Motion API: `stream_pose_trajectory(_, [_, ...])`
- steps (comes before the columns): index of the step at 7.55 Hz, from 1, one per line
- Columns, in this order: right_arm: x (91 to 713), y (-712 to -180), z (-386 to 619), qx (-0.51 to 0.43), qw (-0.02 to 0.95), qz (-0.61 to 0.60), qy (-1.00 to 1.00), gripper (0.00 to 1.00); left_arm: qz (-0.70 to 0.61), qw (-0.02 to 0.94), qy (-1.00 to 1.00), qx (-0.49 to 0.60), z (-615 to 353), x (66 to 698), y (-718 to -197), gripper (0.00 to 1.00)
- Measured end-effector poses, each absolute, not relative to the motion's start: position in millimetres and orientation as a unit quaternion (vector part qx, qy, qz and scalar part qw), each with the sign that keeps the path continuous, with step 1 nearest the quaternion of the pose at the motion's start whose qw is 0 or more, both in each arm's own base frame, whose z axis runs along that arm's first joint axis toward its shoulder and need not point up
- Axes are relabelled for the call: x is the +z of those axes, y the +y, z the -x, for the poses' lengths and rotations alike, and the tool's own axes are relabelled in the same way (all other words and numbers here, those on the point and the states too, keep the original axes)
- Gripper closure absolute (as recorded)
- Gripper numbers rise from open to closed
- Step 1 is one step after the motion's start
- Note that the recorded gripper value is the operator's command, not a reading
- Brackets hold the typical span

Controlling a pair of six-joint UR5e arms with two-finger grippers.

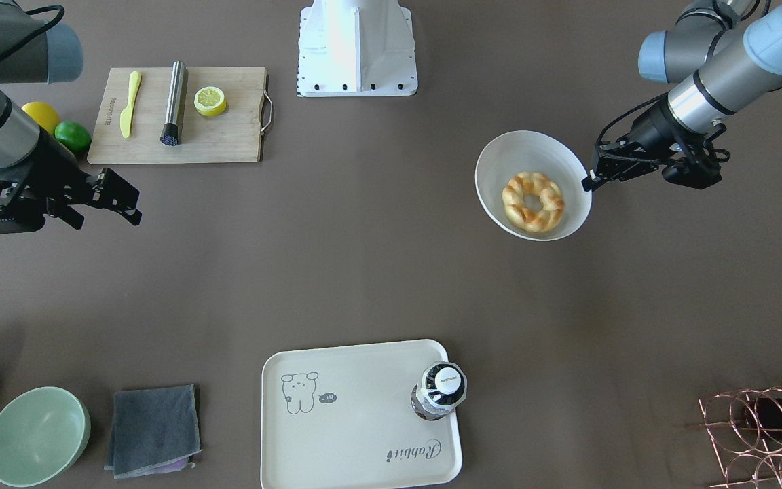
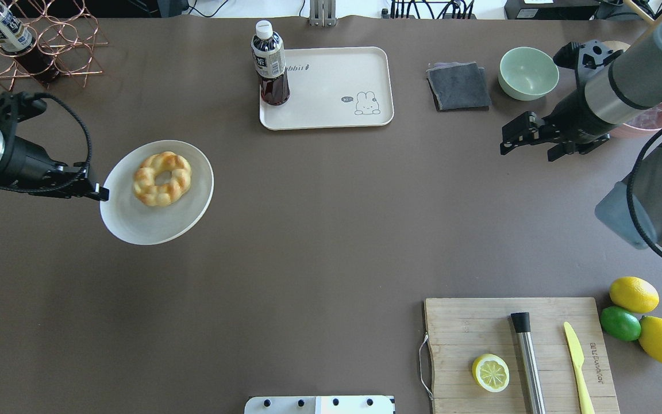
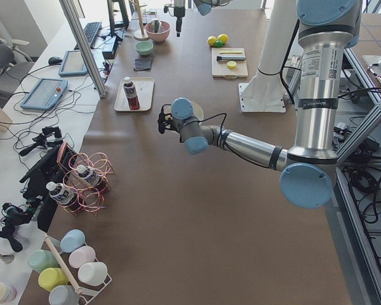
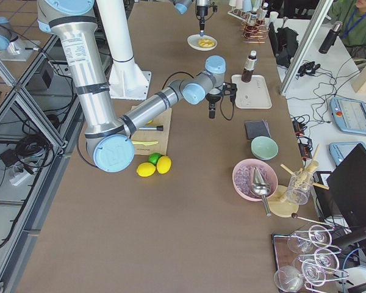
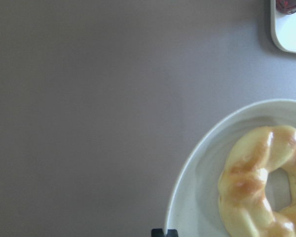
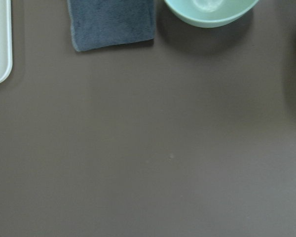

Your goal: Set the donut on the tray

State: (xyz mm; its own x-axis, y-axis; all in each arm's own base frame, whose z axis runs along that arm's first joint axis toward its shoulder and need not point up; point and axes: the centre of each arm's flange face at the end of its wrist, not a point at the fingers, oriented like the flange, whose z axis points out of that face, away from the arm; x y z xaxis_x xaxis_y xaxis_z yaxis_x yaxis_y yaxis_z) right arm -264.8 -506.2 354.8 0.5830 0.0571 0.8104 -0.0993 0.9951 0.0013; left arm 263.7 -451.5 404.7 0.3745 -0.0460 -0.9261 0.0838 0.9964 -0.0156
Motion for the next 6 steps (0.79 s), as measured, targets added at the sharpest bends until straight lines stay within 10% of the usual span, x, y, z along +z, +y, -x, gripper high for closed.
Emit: stream_pose_trajectory(6, [246.3,-443.7,390.4,0.065,0.864,0.011,-0.499,0.01,-0.022,0.850,0.512,-0.121,-438.7,233.9,-410.2,1.00])
